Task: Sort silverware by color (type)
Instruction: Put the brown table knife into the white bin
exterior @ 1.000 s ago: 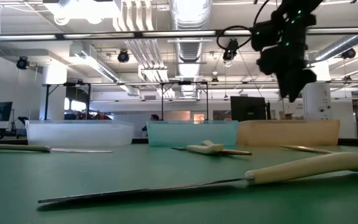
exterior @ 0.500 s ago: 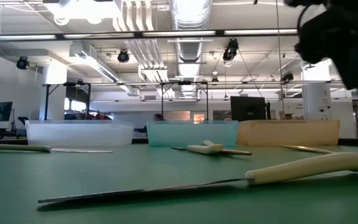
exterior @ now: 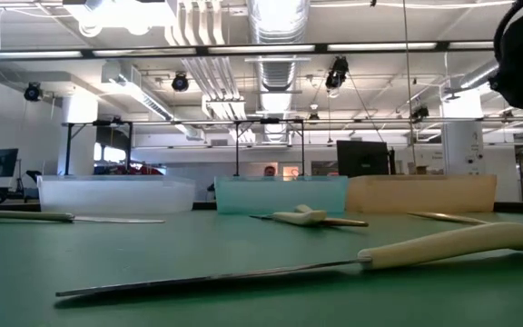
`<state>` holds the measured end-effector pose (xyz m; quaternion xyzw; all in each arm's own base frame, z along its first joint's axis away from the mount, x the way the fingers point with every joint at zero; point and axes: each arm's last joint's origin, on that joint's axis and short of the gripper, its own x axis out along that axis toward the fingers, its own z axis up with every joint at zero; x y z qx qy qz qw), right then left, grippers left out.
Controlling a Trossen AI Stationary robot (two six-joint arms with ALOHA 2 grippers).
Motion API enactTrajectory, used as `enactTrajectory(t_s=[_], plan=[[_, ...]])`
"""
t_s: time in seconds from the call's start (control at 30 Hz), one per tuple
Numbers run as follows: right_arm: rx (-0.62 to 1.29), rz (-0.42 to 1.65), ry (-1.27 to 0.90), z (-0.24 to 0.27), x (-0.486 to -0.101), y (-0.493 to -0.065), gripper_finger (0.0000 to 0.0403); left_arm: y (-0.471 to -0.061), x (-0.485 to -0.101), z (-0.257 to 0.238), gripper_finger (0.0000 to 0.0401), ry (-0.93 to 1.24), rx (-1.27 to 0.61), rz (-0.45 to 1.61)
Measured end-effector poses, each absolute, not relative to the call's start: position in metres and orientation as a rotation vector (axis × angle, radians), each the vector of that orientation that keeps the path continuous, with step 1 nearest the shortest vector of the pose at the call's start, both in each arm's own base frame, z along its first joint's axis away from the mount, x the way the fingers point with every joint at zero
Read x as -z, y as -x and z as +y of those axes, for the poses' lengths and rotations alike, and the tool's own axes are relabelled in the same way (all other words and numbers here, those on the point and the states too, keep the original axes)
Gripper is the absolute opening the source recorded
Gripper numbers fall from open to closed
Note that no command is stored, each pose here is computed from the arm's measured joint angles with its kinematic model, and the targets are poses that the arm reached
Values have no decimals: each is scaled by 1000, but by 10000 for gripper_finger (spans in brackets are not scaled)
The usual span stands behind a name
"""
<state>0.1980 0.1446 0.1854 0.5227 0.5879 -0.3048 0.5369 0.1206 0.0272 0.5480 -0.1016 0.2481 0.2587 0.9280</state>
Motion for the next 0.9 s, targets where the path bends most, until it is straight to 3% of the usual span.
enactTrajectory(t_s=[0.47, 0.9], plan=[[824, 1531, -1273, 191, -164, -212, 144, -121, -548, 27, 150, 208, -530, 510], [874, 1589, -1150, 208, -133, -224, 131, -122, -548, 27, 150, 208, -530, 512]])
